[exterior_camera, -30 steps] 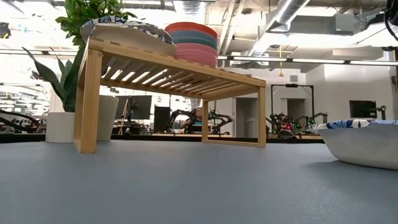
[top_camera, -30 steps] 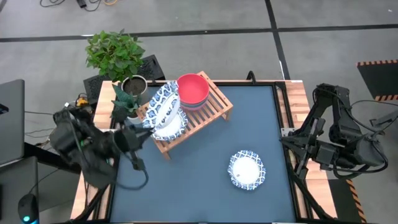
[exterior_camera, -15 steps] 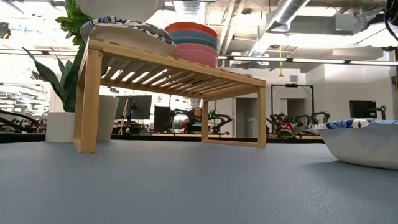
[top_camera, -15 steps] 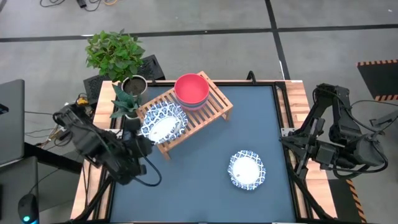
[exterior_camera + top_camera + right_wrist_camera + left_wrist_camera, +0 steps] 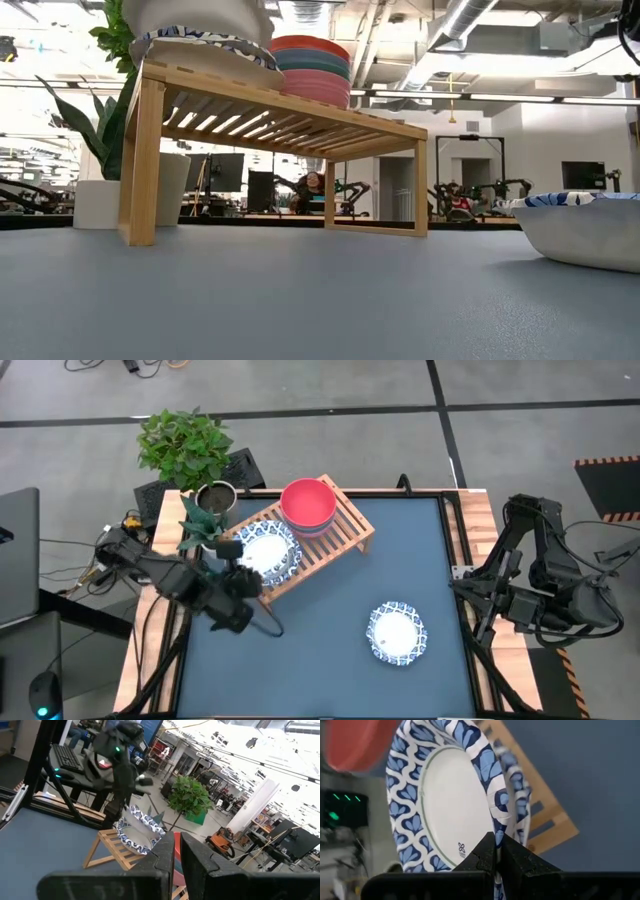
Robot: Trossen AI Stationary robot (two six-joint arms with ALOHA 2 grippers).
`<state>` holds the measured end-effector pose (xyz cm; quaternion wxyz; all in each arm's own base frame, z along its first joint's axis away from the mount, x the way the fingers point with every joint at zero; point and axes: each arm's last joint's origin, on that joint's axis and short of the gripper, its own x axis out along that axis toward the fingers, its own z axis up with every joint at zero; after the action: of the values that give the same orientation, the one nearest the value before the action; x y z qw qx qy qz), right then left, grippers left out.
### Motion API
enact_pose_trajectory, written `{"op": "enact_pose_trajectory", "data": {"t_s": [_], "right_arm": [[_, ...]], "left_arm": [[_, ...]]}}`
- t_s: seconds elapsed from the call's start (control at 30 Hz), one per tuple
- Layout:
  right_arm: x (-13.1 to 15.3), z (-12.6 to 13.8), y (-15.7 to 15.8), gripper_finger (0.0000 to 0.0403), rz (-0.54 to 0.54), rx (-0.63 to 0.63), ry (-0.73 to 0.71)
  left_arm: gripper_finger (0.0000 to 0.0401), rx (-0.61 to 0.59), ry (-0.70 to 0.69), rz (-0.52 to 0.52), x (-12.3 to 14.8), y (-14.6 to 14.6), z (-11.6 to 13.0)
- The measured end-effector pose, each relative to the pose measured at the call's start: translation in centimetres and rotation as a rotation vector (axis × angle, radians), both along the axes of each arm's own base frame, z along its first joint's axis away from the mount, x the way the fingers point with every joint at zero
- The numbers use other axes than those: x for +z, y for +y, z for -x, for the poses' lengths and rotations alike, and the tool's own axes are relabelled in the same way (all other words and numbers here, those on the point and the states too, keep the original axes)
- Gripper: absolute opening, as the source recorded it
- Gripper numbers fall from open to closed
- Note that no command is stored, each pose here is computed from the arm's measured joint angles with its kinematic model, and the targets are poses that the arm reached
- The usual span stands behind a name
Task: Place and stack bowls onto a shelf
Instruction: Stack the white patterned bowl on top of the other white patterned bowls on the shelf
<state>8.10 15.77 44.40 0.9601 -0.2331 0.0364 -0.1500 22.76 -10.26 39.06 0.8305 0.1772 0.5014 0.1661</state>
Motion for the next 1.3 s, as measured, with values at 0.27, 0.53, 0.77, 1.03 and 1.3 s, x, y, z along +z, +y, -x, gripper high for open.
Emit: {"op": "enact_pose_trajectory", "data": {"t_s": [0.27,0.53,0.77,1.03,1.3], "right_arm": [[-0.7,0.0,0.0,0.0057,0.013,0.000,0.004],[-0.9,0.0,-0.1,0.0057,0.015,0.000,0.005],[-0.9,0.0,-0.1,0.0057,0.007,0.000,0.002],[-0.9,0.0,-0.1,0.0057,0.006,0.000,0.002],[-0.9,-0.2,-0.3,0.0057,-0.035,-0.014,-0.011]], "left_arm": [[0.0000,0.036,0.094,-0.005,-1.1,2.3,-1.9],[0.0003,0.027,0.148,0.013,-1.8,2.8,-2.8],[0.0056,0.011,0.185,0.065,-2.3,2.6,-3.2],[0.0154,0.053,0.167,0.096,-2.3,2.6,-3.1],[0.0200,0.064,0.153,0.122,-2.0,2.5,-3.1]]}}
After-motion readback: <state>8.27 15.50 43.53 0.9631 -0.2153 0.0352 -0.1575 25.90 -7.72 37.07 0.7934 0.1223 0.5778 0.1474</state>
